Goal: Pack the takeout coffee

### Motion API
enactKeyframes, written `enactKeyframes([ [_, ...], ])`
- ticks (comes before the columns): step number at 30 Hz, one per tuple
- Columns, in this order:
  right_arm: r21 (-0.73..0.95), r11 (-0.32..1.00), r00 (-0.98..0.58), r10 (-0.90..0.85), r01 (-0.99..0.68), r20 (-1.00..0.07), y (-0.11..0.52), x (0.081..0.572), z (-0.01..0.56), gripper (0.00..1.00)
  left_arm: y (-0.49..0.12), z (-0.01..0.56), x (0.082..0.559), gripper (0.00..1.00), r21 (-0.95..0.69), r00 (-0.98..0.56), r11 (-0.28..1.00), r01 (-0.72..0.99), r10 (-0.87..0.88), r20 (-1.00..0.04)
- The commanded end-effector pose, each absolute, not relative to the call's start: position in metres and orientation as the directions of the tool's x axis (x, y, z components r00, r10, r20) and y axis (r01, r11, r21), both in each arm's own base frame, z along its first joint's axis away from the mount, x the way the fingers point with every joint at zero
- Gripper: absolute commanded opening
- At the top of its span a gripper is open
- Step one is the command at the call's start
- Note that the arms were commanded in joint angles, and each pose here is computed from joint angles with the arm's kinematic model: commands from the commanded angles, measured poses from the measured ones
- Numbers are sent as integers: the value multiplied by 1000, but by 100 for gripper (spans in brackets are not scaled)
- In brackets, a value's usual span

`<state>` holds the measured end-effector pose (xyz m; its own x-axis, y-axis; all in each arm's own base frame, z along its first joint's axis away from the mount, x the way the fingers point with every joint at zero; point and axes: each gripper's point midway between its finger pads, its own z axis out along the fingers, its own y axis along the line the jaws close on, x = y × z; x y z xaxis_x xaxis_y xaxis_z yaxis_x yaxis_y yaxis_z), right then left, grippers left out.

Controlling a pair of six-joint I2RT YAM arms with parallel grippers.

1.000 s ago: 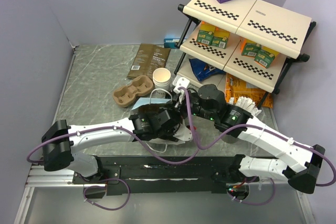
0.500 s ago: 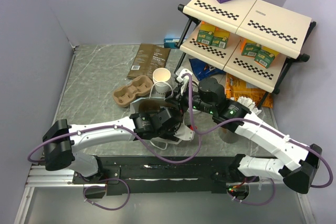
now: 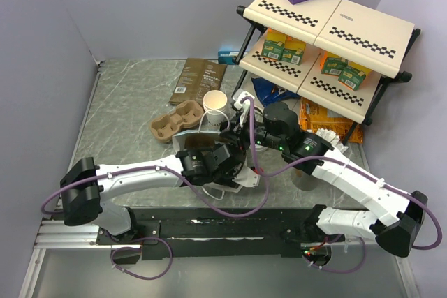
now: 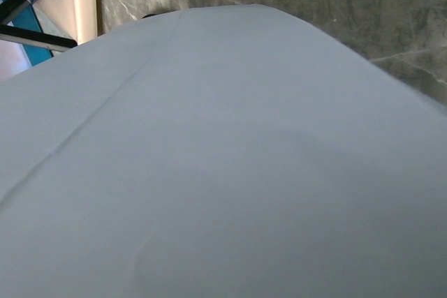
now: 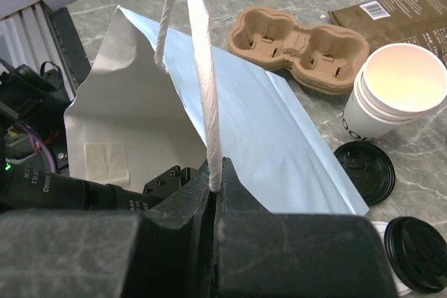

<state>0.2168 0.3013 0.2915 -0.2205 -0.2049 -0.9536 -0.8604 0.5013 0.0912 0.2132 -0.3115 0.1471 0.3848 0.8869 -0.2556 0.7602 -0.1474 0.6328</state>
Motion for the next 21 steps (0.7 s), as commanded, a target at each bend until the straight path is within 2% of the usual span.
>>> enactKeyframes([
  [1, 124, 477, -218, -146, -870, -965, 307, 214, 314, 0, -316, 133, 211, 1, 602, 407, -205, 771, 887, -219],
  [11, 167, 456, -248, -125, -874, -961, 312, 210, 316, 0, -328, 131, 218, 1, 608, 446, -265, 748, 879, -166],
  [16, 239, 535, -331, -80, -810, -940, 300, 231, 310, 0, -326, 135, 221, 1, 622, 446, -264, 737, 882, -155],
  [21, 194, 504, -278, -97, -842, -956, 299, 232, 316, 0, -319, 132, 217, 1, 619, 438, -251, 744, 883, -168],
])
